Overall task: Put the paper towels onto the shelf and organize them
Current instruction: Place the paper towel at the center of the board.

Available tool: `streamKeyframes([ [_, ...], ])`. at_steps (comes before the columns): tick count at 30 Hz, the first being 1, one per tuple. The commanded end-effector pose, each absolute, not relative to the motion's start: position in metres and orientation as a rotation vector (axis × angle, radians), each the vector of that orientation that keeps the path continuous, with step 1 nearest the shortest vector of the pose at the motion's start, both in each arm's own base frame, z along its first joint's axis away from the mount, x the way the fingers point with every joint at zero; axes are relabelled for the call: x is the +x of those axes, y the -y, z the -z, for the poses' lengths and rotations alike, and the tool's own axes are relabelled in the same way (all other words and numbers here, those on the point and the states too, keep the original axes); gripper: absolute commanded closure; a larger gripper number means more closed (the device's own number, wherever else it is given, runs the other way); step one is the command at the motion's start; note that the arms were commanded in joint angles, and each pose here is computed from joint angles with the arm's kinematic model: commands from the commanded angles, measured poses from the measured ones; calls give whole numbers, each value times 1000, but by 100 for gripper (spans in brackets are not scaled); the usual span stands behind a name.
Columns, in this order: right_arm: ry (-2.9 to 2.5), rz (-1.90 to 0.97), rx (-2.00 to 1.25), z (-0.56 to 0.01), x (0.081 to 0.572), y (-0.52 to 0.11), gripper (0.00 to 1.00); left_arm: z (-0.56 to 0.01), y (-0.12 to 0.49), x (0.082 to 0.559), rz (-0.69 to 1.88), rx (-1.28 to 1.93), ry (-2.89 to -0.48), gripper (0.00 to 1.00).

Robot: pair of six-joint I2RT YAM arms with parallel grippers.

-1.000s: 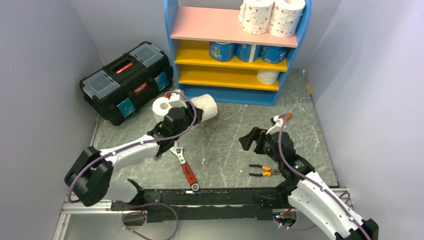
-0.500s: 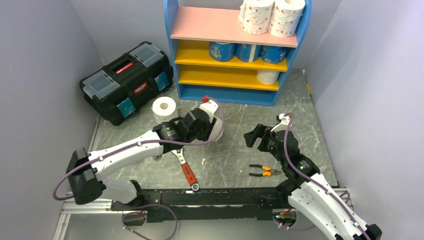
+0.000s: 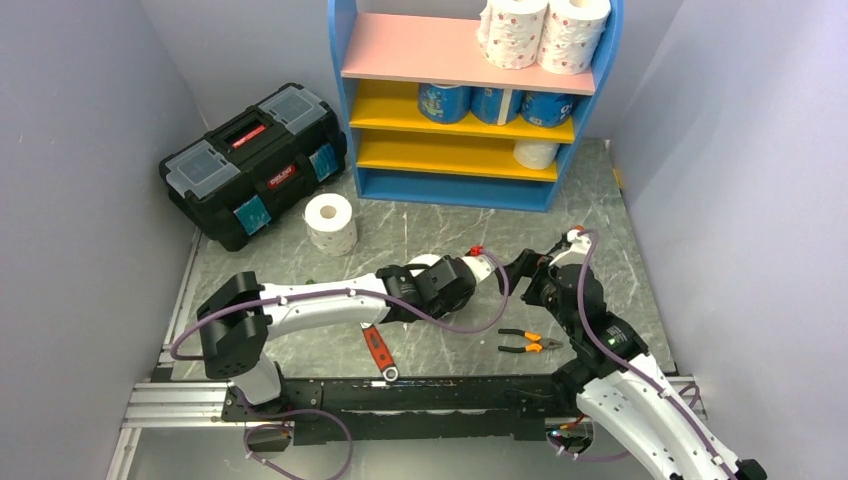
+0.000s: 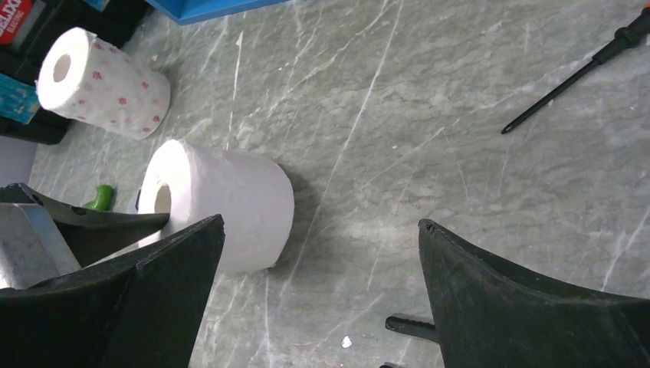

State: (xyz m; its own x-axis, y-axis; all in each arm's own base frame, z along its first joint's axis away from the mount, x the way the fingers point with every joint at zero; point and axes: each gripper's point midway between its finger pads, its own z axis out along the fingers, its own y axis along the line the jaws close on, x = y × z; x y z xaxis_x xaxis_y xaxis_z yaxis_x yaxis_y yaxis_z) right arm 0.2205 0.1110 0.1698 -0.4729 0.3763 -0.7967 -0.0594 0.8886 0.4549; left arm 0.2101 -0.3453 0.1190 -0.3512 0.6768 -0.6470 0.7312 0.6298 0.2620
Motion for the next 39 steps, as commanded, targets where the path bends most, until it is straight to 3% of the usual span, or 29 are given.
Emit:
streamKeyframes([
  [1,-1963,-512,265,-187,222,-105,1,-141,361,215,90,1079,-2025,51],
  [11,-1984,-507,293,-183,224,-105,1,-174,364,203,125,1035,-1995,22],
  [16,-2005,-514,357,-184,226,-106,0,-211,352,201,160,934,-1973,18],
  [17,-2018,-514,379,-184,227,-107,0,-220,345,200,176,893,-1967,3],
  [18,-2039,-523,398,-183,227,-109,0,-228,337,199,190,850,-1962,1],
  [23,-2109,-582,438,-182,230,-125,0,-246,280,196,290,542,-1974,1],
  [33,-2174,-687,418,-188,234,-150,0,-236,200,192,747,-158,-1879,1],
  [39,-2190,-705,220,-187,228,-164,2,-210,186,184,680,-178,-1977,1],
])
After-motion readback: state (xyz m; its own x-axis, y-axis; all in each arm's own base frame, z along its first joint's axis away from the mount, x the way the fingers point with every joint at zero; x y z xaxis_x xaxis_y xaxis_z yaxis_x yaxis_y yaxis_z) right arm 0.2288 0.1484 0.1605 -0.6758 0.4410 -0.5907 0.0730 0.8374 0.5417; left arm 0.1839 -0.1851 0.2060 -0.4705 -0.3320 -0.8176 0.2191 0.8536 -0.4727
